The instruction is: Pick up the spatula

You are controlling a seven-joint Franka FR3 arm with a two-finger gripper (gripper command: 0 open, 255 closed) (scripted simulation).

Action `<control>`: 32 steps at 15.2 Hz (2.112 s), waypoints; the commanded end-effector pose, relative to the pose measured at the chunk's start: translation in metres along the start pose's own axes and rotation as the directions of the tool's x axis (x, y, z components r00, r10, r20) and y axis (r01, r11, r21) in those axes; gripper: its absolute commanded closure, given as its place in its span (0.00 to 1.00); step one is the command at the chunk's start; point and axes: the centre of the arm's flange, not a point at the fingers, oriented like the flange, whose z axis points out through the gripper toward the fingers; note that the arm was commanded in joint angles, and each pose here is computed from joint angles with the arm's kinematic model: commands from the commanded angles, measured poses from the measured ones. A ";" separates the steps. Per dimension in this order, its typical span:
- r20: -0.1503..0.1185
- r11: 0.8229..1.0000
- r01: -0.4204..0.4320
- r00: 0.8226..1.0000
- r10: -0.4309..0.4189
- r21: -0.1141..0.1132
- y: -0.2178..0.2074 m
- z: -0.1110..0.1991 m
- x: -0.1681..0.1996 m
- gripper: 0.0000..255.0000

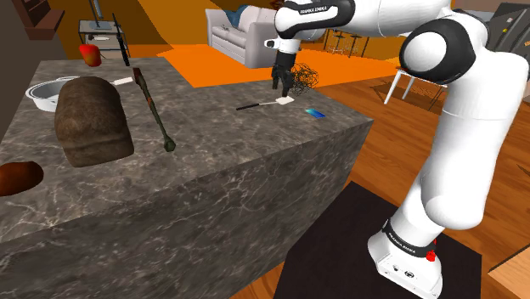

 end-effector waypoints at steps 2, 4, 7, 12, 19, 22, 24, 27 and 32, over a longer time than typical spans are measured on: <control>-0.010 0.990 0.140 0.990 -0.140 0.000 0.028 0.011 0.029 0.00; -0.013 0.983 0.185 0.983 -0.185 -0.001 0.036 0.014 0.039 0.00; -0.013 0.983 0.185 0.983 -0.185 -0.001 0.036 0.030 0.039 0.00; -0.012 0.983 0.185 0.983 -0.185 -0.001 0.036 0.054 0.037 0.00; -0.013 0.983 0.185 0.983 -0.185 -0.001 0.036 0.054 0.038 1.00; -0.013 0.983 0.185 0.983 -0.185 -0.001 0.036 0.054 0.038 1.00; -0.013 0.983 0.185 0.983 -0.185 -0.001 0.036 0.048 0.038 1.00; -0.013 0.983 0.185 0.983 -0.185 -0.001 0.036 0.033 0.038 1.00; -0.013 0.983 0.185 0.983 -0.185 -0.001 0.035 0.006 0.040 1.00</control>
